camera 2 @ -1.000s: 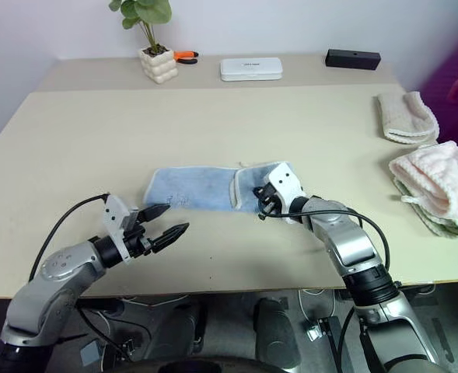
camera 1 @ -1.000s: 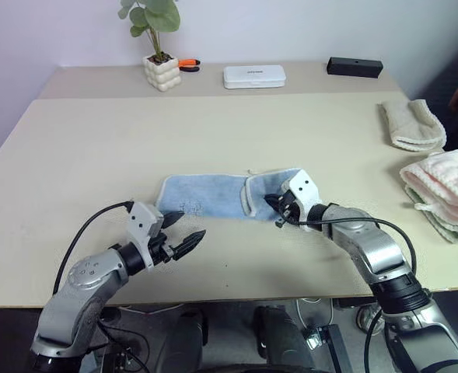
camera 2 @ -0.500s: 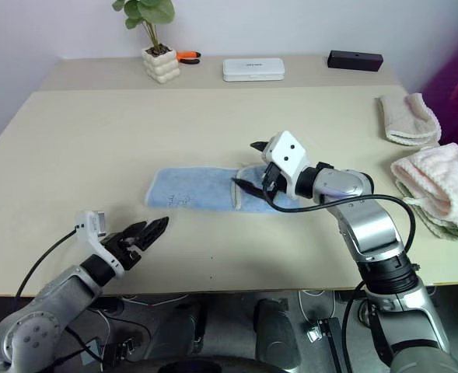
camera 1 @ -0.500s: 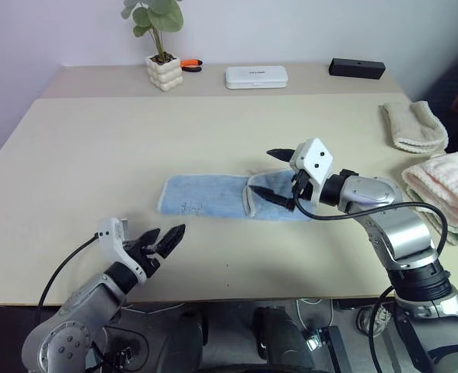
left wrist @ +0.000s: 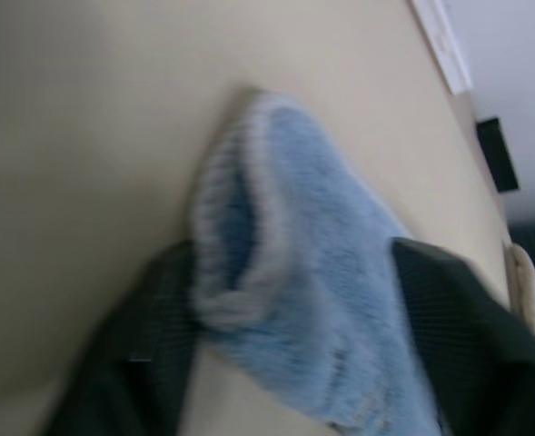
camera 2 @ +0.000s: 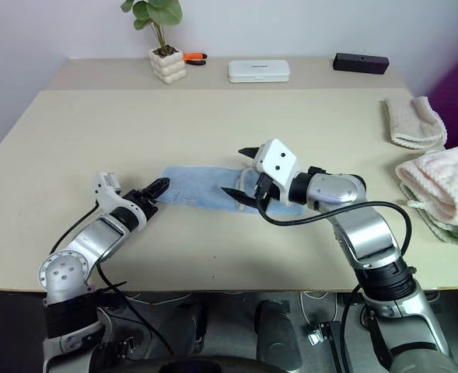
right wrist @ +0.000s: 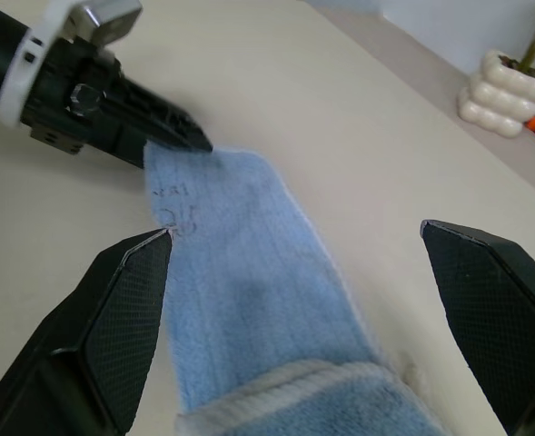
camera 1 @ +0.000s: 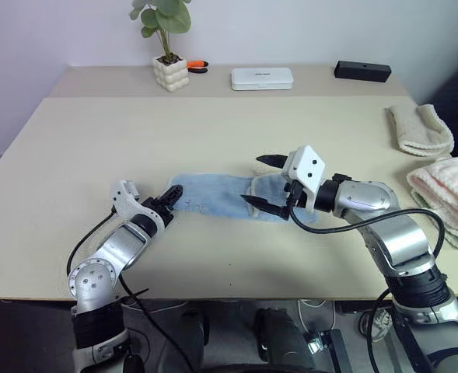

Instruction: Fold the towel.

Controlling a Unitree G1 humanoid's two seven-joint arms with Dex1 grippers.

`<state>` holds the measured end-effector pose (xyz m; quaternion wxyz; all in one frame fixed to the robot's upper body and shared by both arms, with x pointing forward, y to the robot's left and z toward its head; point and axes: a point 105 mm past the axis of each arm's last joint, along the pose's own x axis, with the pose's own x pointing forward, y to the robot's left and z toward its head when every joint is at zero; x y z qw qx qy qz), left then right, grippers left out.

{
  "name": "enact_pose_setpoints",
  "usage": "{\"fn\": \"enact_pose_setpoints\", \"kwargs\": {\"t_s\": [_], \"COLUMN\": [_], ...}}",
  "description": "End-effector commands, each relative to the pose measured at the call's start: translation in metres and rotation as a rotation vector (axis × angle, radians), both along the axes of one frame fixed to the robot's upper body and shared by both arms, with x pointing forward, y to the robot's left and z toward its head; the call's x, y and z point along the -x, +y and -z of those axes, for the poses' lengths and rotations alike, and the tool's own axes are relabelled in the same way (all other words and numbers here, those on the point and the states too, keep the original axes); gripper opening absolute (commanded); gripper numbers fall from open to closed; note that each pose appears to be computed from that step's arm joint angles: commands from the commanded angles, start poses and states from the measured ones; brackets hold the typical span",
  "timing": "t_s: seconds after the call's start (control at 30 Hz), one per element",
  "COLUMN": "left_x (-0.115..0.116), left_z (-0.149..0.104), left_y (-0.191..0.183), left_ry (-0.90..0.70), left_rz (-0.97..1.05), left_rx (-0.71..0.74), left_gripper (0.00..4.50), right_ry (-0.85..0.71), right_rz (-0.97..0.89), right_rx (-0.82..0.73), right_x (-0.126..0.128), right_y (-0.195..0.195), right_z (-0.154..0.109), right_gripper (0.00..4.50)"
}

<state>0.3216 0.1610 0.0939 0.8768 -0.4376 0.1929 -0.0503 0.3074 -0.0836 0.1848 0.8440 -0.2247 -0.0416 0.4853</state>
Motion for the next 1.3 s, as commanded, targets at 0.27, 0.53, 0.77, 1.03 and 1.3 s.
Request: {"fn": "enact_pose_setpoints", "kwargs": {"t_s": [0.27,0.53,0.77,1.03,1.3], "left_x": [-0.006,-0.004,0.015,0.019,0.009], "left_z": [-0.042,-0.112,-0.124,-0.058,-0.046], "left_y": [0.061,0.088,-0.029,-0.099,-0.106], "left_ry": [-0.217,-0.499,-0.707,-0.604,-0.533], "left_rz": [-0.162,-0.059,0.502,0.81,0.772], "left_rx": [-0.067,-0.337,-0.455,-0.596,-0.546], "left_gripper": [0.04,0.04,0.04,0.04,0.94], "right_ry": [-0.036,-0.006,0.066,0.072,0.074], "right_rz": [0.016,0.05,0.056,0.094,0.119], "right_rx": [-0.001,0.015,0.051,0.046,0.049], "right_x": [0.013,0.011,0.015,0.015,0.018], "right_y": [-0.002,-0.013,-0.015,-0.02,-0.025], "right_z": [-0.008,0.0,0.023,0.028,0.031], "right_gripper": [4.5,4.5,4.5,4.5,4.5]}}
